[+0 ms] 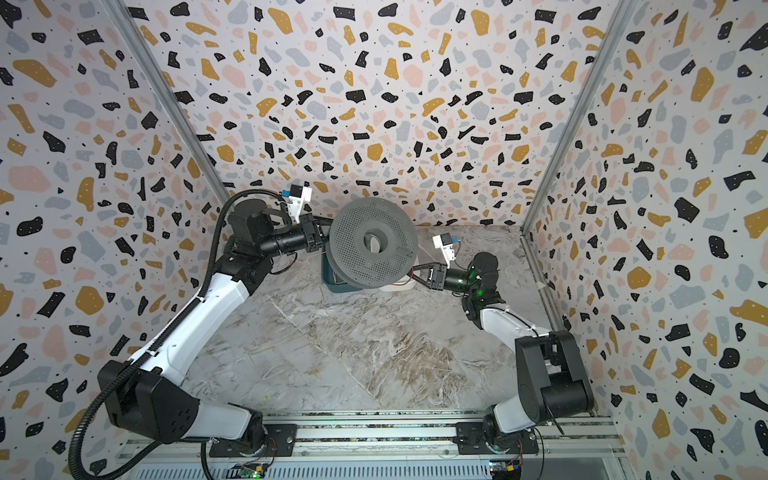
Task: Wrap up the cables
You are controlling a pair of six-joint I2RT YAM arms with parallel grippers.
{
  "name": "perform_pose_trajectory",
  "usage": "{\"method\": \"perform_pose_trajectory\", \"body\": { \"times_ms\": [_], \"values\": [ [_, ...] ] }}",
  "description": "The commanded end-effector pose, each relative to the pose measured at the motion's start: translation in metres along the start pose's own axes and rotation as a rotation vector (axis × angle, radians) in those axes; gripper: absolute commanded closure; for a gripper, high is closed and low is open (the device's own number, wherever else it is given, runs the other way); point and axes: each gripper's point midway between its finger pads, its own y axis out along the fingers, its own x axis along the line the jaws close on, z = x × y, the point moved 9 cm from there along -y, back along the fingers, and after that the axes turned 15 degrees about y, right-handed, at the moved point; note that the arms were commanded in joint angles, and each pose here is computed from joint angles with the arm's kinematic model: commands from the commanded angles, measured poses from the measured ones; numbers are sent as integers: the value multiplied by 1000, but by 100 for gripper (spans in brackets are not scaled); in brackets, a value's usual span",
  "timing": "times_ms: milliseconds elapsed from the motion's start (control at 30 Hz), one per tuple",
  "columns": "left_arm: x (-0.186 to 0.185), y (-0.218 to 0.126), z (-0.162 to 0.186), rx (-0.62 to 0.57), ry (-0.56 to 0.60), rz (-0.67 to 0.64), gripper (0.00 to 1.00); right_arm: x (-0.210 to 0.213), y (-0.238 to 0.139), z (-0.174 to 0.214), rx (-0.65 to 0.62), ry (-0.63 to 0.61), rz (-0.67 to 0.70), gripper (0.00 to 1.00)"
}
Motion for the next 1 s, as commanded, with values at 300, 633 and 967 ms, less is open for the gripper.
{"method": "perform_pose_trajectory", "body": {
  "times_ms": [300,633,967],
  "values": [
    [-26,-4,-20,-64,85,140,100,9,-26,21,-40,-12,51,38],
    [-14,1,-14,-63,53,135,100,52,-41,25,-131,-52,-19,25],
    [-6,3,-9,-65,31,134,100,62,-24,11,-153,-30,-93,27]
  ]
}}
